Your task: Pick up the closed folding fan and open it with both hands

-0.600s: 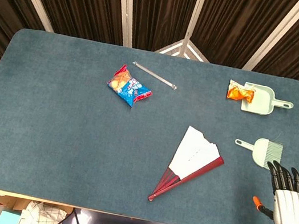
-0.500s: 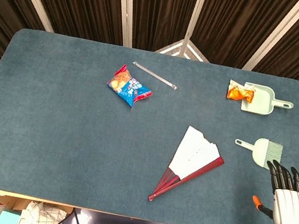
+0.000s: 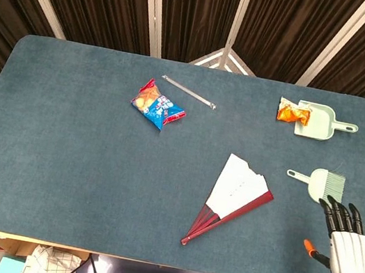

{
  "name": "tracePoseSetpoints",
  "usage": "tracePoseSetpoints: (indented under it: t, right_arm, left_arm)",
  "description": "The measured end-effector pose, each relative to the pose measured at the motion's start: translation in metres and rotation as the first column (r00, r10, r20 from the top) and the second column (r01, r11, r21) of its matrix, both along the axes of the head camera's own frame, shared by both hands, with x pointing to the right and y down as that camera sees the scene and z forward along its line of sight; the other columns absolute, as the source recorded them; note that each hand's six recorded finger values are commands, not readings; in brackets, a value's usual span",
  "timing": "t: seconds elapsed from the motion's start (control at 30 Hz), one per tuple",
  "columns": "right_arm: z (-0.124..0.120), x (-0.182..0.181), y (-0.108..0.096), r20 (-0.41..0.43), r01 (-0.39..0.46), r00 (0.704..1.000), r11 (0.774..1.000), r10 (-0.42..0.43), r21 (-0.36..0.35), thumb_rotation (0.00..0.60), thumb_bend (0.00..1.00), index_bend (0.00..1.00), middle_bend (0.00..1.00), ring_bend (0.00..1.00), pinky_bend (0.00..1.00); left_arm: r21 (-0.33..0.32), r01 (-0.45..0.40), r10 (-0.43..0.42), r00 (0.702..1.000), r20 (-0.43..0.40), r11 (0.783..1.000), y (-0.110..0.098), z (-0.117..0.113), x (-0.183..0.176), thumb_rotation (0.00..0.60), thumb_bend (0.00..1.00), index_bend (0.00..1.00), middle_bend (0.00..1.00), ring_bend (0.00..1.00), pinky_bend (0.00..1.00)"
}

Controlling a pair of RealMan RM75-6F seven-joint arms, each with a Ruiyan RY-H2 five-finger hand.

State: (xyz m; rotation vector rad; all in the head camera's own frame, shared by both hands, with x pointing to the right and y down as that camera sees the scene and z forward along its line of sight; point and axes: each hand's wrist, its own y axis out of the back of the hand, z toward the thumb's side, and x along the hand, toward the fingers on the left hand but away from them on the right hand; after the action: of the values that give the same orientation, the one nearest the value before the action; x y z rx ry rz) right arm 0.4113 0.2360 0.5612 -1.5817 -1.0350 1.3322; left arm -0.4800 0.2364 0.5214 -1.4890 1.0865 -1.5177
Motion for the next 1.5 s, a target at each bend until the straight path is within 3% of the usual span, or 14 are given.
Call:
tracePoseSetpoints:
  t: [0.2,0.5,0.97,1.5]
  right_arm:
    - [0.007,-0.017,0.002,0.055,0.077,0.996,0.997,-0.076,-0.011,0.6,0.18,0.18,0.12,0.16,0.11]
    - [0.039,-0.06,0.007,0.112,0.163,0.981,0.986,-0.16,-0.02,0.6,0.18,0.28,0.12,0.17,0.11]
    - [0.092,-0.136,0.013,0.15,0.309,0.943,0.95,-0.298,-0.05,0.6,0.18,0.37,0.12,0.18,0.11]
    - [0.124,-0.157,0.002,0.165,0.347,0.93,0.932,-0.328,-0.102,0.6,0.18,0.42,0.12,0.19,0.11]
  left_arm:
    - [0.016,-0.01,0.01,1.0,-0.007,1.0,0.0,-0.003,0.005,0.6,0.47,0.02,0.0,0.0,0.0]
    - [-0.001,0.003,-0.003,1.0,-0.011,1.0,-0.001,0.001,0.003,0.6,0.47,0.02,0.0,0.0,0.0]
    - [-0.014,0.03,-0.03,1.0,-0.001,0.999,-0.005,0.006,-0.003,0.6,0.47,0.02,0.0,0.0,0.0]
    - [-0.023,0.031,-0.031,0.999,0.017,0.999,-0.007,0.011,-0.003,0.6,0.47,0.02,0.0,0.0,0.0]
